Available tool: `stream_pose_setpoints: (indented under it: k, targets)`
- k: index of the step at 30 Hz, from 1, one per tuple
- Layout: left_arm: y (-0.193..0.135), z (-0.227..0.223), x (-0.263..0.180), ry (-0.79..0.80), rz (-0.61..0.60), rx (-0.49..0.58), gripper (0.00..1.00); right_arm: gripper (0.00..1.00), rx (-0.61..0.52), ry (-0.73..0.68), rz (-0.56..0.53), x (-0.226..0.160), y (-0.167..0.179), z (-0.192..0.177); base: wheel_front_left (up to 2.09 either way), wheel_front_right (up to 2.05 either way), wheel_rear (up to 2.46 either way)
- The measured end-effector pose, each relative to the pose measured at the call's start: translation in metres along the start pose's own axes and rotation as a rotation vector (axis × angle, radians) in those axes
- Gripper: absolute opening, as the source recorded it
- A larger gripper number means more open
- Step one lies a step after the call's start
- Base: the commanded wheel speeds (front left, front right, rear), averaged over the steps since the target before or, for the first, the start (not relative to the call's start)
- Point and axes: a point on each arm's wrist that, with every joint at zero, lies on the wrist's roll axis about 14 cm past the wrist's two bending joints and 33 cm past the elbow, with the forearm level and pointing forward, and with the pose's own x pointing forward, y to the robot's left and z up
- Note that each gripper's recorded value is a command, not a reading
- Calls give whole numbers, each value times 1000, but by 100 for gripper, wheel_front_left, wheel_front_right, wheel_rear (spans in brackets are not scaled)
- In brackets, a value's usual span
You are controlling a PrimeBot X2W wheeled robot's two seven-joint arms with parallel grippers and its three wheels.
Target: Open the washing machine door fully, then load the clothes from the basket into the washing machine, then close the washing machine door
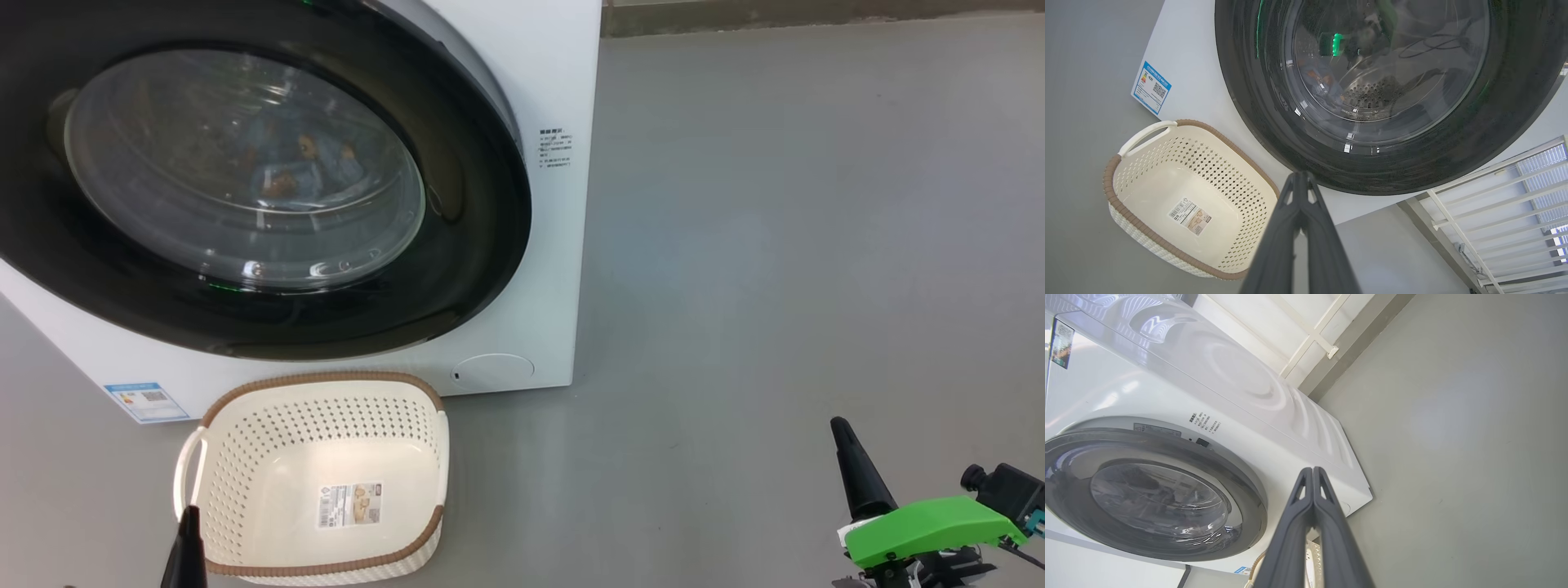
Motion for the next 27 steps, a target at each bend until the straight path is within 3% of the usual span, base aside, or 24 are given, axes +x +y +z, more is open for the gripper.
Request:
stream_pose_setpoints:
  k: [27]
  targets:
    - [-14, 11, 4, -9, -38, -270, 0, 0, 280, 3, 29, 3, 14, 3, 0, 0, 0]
